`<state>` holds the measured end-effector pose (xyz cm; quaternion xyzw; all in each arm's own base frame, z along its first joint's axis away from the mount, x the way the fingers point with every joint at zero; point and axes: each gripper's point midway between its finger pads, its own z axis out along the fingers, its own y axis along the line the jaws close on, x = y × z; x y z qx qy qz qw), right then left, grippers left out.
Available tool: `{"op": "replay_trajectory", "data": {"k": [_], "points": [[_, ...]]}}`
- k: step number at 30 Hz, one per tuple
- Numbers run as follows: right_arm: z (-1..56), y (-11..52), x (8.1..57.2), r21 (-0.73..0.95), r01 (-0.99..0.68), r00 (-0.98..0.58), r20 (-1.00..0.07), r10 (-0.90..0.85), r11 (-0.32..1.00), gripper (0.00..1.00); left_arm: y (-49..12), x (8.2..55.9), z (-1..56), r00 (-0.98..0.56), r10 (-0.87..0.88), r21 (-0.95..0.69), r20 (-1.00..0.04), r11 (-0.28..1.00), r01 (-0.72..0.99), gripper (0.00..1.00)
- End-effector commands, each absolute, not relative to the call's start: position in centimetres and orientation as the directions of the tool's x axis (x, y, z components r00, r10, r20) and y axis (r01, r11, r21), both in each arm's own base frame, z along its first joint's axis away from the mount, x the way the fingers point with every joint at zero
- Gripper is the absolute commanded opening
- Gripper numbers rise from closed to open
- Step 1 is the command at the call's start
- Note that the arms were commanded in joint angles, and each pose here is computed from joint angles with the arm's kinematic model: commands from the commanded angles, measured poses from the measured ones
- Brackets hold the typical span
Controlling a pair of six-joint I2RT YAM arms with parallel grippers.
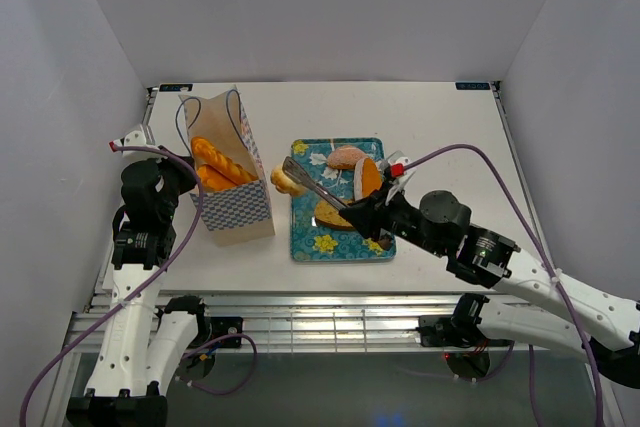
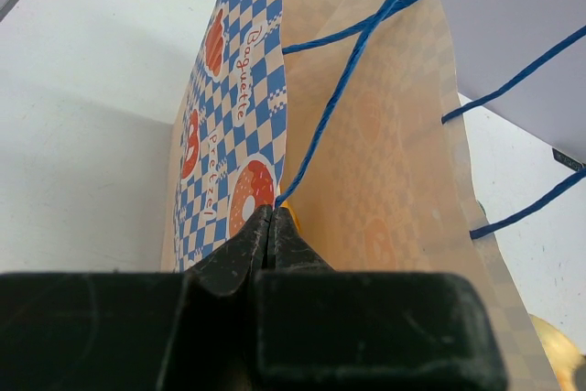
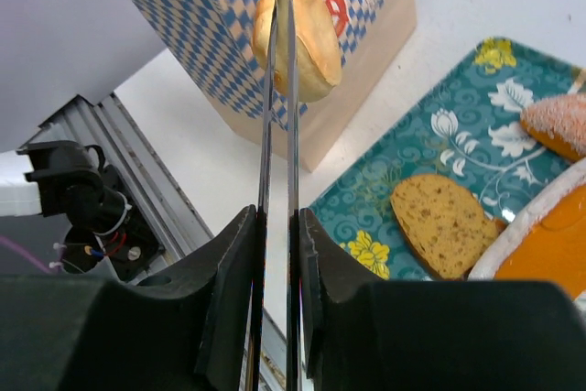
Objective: Place the fake bread into the paper bag
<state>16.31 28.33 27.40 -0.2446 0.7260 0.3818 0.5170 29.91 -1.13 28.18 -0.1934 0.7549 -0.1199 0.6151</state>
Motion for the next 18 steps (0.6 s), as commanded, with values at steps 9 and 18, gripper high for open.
{"op": "replay_trajectory", "data": {"k": [9,18], "points": [[39.4,28.2,12.2,0.079,-0.94,-0.026,-0.987,0.161,0.333,0.08,-1.2,29.6,28.4,-0.163,-0.433,-0.415,-0.886,0.9,-0.137,0.09],[41.7,30.7,12.5,0.021,-0.96,0.028,-0.985,0.172,0.278,0.08,-1.1,29.6,28.2,-0.167,-0.433,-0.413,-0.886,0.899,-0.143,0.09]]}}
